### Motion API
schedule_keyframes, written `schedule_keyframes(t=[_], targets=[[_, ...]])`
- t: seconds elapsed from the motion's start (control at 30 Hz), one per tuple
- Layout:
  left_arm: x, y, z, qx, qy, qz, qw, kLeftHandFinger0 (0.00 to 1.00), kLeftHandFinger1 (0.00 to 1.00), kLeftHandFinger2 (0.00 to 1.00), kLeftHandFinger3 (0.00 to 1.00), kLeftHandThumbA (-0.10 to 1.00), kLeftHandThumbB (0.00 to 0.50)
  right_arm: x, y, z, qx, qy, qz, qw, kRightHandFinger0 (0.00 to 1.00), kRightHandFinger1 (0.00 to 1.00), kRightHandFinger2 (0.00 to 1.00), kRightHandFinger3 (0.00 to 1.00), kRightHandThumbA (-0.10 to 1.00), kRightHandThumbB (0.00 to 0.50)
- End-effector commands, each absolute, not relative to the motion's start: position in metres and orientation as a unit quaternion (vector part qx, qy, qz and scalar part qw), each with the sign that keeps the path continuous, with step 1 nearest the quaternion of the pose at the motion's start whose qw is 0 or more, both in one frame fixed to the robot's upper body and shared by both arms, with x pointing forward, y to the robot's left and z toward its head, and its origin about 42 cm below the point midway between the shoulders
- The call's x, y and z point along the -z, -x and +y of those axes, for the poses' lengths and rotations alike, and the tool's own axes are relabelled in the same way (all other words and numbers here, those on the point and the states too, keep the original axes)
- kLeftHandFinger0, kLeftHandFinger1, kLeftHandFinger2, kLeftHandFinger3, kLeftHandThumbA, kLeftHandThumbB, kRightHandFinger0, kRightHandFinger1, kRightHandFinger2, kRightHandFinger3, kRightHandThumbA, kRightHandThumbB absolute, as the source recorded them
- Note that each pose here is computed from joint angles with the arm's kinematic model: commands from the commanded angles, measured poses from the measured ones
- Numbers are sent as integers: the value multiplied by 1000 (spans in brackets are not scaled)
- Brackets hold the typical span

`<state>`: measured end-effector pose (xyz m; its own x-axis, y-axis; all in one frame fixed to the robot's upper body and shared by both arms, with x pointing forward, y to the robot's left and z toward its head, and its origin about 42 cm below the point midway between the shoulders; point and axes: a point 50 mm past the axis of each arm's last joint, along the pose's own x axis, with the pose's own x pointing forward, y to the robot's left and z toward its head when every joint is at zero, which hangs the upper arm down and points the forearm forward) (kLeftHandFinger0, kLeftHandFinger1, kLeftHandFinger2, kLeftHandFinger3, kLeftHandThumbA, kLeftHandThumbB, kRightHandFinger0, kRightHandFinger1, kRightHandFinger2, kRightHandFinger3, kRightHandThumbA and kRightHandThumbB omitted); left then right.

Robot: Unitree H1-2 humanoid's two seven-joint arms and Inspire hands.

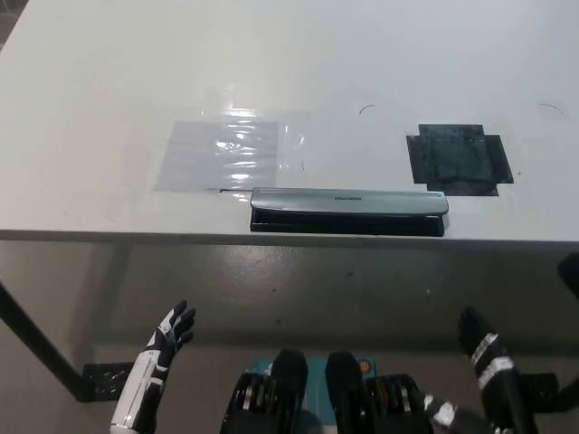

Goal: The paper pin puncher is placed at the center of the table and close to the robot and the robot uses its right fist to press on the paper pin puncher

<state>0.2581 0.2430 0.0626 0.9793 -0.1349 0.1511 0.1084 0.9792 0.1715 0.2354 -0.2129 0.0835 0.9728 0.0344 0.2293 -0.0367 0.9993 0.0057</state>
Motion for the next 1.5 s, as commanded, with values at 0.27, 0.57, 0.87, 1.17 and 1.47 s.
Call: schedule_keyframes(t=[0.27,0.57,0.87,1.17,1.47], targets=[[-77,-263,244,72,-88,-119,986,1000,1000,1000,1000,1000,203,-256,-306,-189,-46,-64,-280,957,0,0,0,0,1000,211],[-81,-268,244,72,-91,-129,985,1000,1000,1000,1000,1000,214,-327,-377,-147,-98,-59,-328,938,0,0,0,0,1000,169],[-83,-270,244,75,-93,-135,984,1000,1000,1000,1000,1000,218,-334,-448,-94,-131,-104,-251,953,0,0,0,0,1000,210],[-84,-273,243,78,-92,-132,984,1000,1000,1000,1000,1000,244,-302,-487,-67,-127,-94,-181,971,0,0,18,0,1000,231],[-86,-273,247,81,-98,-136,982,1000,1000,1000,1000,1000,230,-245,-497,-73,-106,-66,-121,985,85,187,391,211,1000,199]])
